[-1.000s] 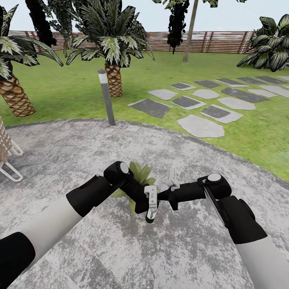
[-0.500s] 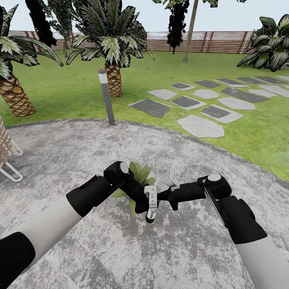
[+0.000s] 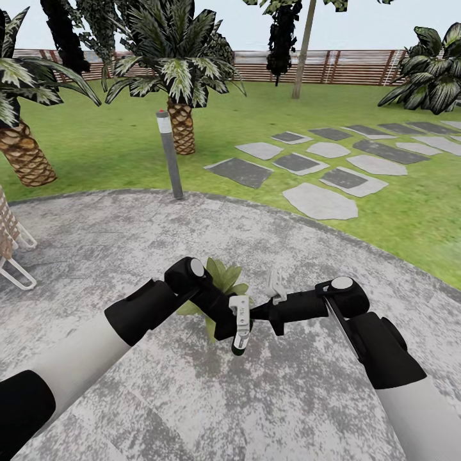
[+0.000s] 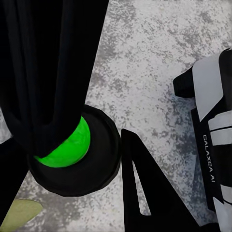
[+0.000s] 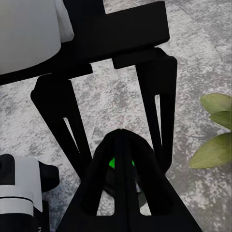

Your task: Pick up the pesticide atomizer in the garden and spray insectifuge to fully cover both potted plants in the garden.

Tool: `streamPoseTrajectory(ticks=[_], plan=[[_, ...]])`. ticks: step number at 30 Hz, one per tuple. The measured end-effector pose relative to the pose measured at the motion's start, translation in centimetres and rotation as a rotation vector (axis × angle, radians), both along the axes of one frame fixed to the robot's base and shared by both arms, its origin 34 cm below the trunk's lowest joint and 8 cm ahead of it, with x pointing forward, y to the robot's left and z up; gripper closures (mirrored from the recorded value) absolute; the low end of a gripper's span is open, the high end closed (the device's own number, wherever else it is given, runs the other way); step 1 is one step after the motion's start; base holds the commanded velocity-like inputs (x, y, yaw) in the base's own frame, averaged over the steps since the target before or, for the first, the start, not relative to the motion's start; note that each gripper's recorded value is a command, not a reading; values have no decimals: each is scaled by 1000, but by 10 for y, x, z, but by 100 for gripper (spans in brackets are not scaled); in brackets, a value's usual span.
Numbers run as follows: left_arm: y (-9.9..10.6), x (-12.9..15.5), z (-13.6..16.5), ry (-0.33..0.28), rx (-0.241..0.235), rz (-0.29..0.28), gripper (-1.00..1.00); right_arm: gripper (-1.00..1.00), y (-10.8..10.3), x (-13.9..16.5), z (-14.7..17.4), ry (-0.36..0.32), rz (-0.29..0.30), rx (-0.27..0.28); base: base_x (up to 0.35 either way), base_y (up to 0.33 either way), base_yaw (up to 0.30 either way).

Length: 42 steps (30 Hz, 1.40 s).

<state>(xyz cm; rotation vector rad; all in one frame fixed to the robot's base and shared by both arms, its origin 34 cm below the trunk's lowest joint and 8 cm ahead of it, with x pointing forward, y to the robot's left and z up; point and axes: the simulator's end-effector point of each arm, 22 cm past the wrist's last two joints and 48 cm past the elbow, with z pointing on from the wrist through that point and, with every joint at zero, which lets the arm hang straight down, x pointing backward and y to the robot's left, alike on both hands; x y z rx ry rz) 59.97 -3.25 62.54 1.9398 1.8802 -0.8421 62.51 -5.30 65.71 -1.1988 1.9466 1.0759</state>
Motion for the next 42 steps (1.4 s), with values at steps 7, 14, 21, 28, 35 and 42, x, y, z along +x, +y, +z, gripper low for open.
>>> streamPoseTrajectory(ticks=[7, 14, 21, 28, 35, 42], plan=[[0, 0, 0, 3, -5, 5, 100, 100, 0, 0, 0, 0, 0, 0, 0, 0, 0], [0, 1, 0, 6, -9, 9, 100, 100, 0, 0, 0, 0, -1, 0, 0, 0, 0], [1, 1, 0, 8, -9, 12, 100, 100, -1, 0, 0, 0, -1, -2, 0, 0, 0], [4, 3, -2, 6, -5, 17, 100, 100, -1, 0, -2, 2, -1, -7, 0, 0, 0], [12, 6, -7, 2, 7, 23, 100, 100, -1, 0, -2, 2, -1, -7, 0, 0, 0], [47, 15, -32, 37, 73, 79, 100, 100, -5, 0, -4, 2, -4, -15, 0, 0, 0]])
